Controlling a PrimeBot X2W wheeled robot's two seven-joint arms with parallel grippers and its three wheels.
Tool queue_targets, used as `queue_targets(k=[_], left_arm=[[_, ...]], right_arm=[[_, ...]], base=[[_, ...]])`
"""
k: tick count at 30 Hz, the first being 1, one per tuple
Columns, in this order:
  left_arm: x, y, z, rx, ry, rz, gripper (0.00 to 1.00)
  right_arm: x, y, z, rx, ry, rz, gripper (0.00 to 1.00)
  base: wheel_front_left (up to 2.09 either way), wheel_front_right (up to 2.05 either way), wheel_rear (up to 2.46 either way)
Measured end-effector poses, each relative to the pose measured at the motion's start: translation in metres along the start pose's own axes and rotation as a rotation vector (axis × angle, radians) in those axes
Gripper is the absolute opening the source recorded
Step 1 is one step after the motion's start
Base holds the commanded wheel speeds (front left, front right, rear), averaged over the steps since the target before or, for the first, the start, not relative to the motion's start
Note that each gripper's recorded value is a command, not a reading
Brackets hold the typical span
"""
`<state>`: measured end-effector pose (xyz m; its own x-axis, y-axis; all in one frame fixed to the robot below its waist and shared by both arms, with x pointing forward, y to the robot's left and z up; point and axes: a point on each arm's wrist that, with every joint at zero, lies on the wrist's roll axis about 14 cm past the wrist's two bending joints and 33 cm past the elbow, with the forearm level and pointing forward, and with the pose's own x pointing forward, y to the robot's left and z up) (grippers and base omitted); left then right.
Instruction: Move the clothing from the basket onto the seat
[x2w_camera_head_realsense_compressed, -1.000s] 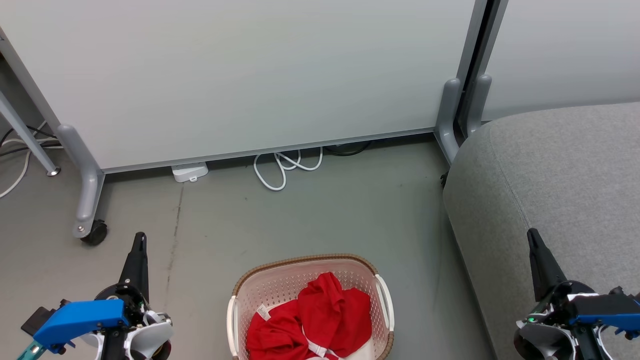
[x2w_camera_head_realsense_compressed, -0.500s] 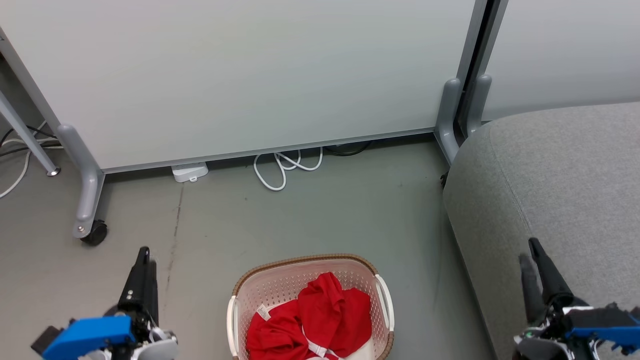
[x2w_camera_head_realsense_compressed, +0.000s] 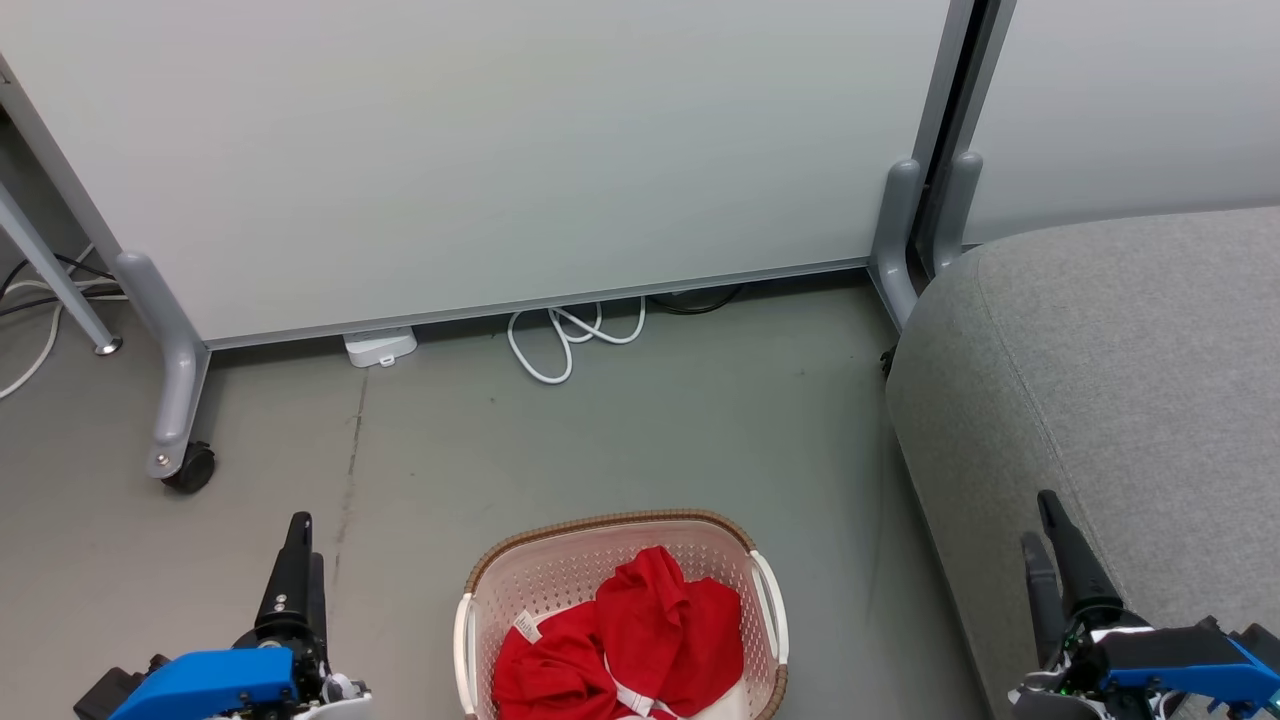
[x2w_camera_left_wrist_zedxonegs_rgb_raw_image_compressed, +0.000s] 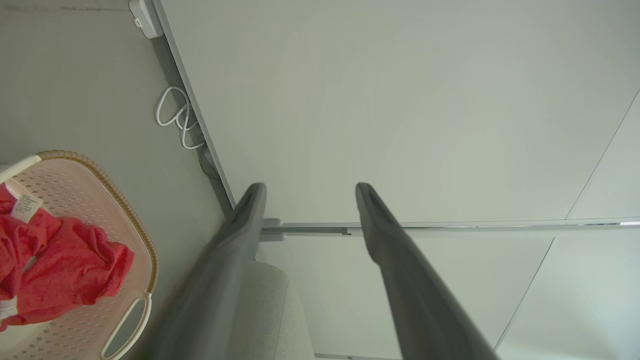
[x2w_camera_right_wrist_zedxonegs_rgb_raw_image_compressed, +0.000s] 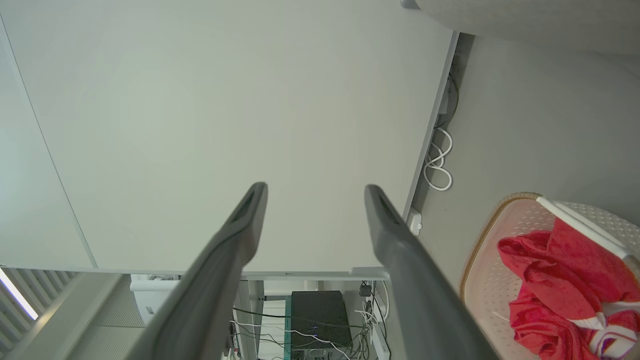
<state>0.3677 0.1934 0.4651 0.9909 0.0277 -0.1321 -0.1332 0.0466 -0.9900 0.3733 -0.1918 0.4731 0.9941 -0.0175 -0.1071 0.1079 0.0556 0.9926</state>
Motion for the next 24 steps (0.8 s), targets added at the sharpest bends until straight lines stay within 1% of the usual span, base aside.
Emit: queue_targets(k=[8, 16, 24], left_arm=[[0.001, -0.002, -0.005, 0.181, 0.004, 0.011, 1.0], [0.0, -0.003, -0.01, 0.392, 0.015, 0.015, 1.0], [-0.001, -0.007, -0.013, 0.599, 0.021, -0.001, 1.0]], right_arm=[[0.0, -0.001, -0.001, -0.19, -0.003, -0.011, 1.0], [0.001, 0.002, 0.0, -0.398, -0.012, -0.006, 1.0], [0.001, 0.007, -0.002, -0.558, -0.017, 0.012, 1.0]], base=[[0.0, 0.0, 0.0], [0.0, 0.0, 0.0], [0.0, 0.0, 0.0]])
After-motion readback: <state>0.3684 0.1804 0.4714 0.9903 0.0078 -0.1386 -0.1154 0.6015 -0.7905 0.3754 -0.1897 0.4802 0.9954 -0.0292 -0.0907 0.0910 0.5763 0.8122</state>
